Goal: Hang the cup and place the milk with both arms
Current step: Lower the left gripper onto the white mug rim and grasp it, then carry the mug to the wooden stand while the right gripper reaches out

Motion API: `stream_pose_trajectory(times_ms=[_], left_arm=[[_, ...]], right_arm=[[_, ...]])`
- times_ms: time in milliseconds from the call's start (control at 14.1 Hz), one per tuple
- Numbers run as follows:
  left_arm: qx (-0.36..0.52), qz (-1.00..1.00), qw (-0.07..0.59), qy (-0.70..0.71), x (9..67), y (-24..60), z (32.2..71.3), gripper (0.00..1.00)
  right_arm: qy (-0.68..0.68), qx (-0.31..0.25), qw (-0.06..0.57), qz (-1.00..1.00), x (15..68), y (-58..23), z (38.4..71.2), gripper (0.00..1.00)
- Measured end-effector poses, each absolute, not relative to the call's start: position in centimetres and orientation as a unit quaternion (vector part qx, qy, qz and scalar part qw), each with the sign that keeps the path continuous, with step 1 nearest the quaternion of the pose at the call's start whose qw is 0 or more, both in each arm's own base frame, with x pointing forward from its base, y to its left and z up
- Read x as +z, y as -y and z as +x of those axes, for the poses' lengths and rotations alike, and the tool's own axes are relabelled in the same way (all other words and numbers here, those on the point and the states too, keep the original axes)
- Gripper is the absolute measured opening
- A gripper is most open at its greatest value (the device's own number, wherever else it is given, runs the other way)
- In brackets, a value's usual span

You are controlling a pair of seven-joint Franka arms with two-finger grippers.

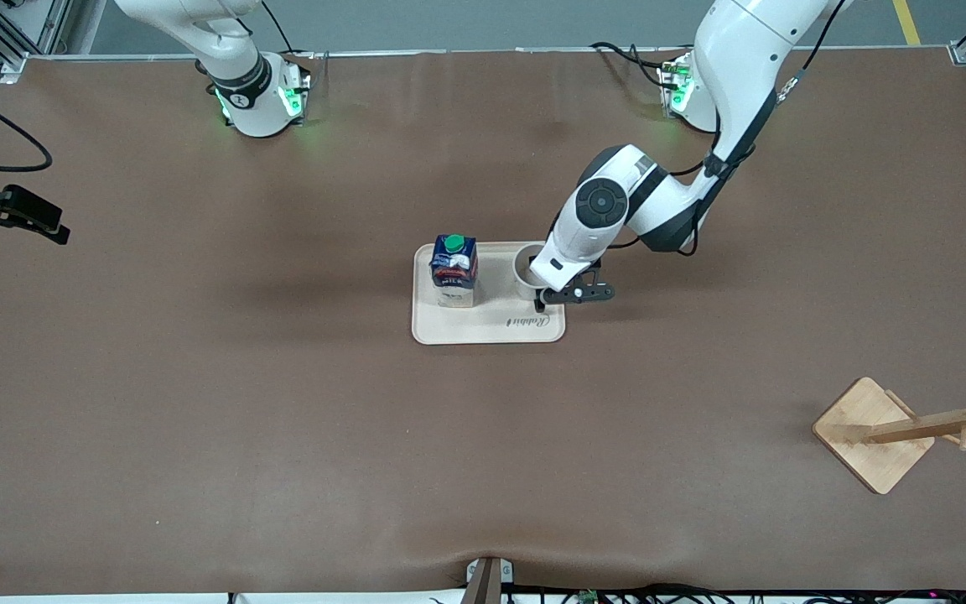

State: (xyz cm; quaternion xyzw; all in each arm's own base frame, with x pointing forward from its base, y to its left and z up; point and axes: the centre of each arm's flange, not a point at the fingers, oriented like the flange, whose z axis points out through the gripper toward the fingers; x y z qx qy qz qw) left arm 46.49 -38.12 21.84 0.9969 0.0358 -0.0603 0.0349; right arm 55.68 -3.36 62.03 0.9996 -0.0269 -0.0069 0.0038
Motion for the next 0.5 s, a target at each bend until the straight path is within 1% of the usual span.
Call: stream_pose_trajectory(times_ms=[71,284,498], left_arm=[[-0.06,0.997,0.037,-0.037,21.8,38.2,46.8,0.04],[-0.048,0.997,0.044,-0.046,22.8,37.9,48.3,0.05],[-0.02,0.997,0.052,-0.056,26.9,37.2,50.5,0.05]], right_arm=[[0.027,-0.007,0.004,1.0,62.0,3.4,55.7,1.0],[0.027,-0.004,0.004,1.0,62.0,3.4,55.8,1.0],[0.027,-0.003,0.004,1.0,61.8,3.4,56.0,1.0]])
